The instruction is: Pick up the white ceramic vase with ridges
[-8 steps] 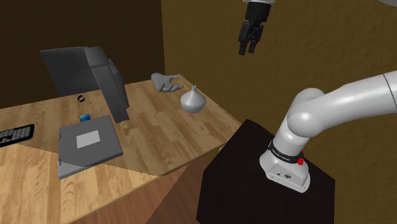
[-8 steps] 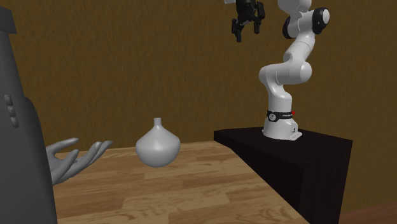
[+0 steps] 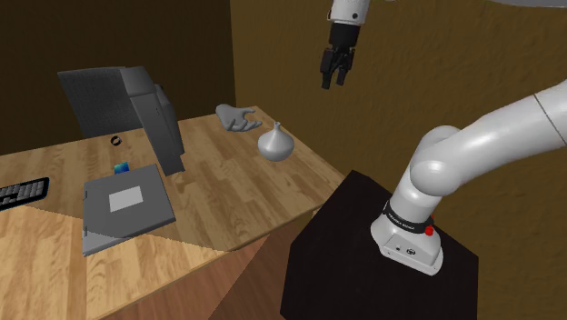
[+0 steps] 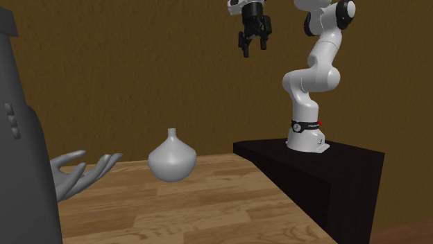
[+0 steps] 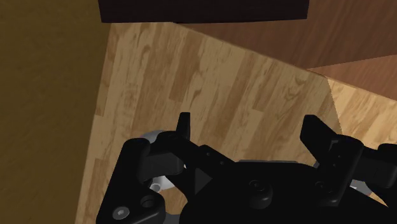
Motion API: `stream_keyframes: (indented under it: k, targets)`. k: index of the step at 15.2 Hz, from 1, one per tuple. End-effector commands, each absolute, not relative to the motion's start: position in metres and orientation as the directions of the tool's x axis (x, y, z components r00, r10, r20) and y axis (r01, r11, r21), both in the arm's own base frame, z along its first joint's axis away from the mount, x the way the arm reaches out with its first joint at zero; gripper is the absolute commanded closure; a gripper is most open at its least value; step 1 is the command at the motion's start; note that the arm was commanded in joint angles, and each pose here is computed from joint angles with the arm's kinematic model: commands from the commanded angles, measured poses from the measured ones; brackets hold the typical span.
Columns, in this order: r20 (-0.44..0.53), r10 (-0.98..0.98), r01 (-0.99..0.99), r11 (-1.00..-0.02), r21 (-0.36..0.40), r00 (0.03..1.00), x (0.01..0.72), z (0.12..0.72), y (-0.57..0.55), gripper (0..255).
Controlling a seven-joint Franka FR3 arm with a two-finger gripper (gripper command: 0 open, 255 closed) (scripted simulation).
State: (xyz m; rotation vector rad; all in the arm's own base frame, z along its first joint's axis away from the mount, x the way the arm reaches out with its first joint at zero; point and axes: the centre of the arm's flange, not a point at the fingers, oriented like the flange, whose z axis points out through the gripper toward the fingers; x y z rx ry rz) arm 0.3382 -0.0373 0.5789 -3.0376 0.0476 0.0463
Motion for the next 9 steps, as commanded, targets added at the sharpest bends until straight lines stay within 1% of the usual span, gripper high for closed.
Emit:
stream_keyframes:
  k: [1, 9]
  targets:
    - [-0.035, -0.033, -0.036, -0.995, -0.097, 0.999, 0.361, 0.562, -0.043, 0]
    - [-0.052, -0.047, -0.051, -0.996, -0.076, 0.998, 0.441, 0.497, -0.069, 0]
